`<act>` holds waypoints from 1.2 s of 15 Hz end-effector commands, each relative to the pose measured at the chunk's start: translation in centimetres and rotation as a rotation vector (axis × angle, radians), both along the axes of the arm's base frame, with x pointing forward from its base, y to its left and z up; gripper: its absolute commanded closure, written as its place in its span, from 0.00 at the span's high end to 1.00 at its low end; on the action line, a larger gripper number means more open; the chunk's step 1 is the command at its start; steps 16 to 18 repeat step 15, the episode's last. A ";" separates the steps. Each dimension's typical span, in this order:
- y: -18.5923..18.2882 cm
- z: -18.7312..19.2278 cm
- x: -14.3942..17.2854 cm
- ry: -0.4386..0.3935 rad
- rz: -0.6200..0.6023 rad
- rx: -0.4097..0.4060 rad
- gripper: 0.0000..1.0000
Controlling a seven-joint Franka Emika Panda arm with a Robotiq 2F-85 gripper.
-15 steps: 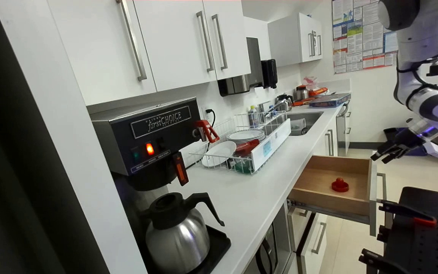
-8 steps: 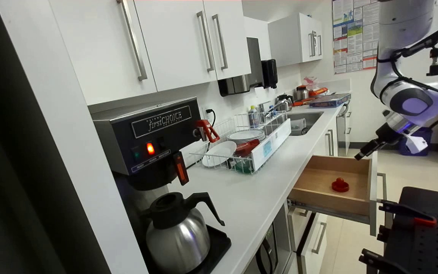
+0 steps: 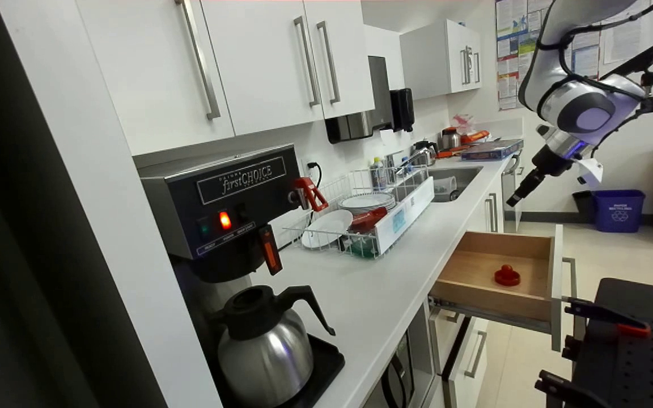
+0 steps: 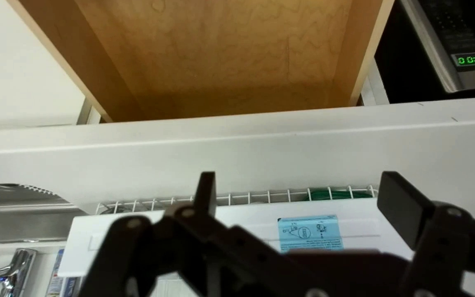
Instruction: Open the top drawer of the kitchen unit
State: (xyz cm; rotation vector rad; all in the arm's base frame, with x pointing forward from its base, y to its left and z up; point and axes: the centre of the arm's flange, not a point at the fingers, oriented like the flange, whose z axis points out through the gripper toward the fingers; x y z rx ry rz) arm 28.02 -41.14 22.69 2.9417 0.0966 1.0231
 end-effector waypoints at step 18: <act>0.5 4.8 4.0 0.222 0.077 -0.094 1.00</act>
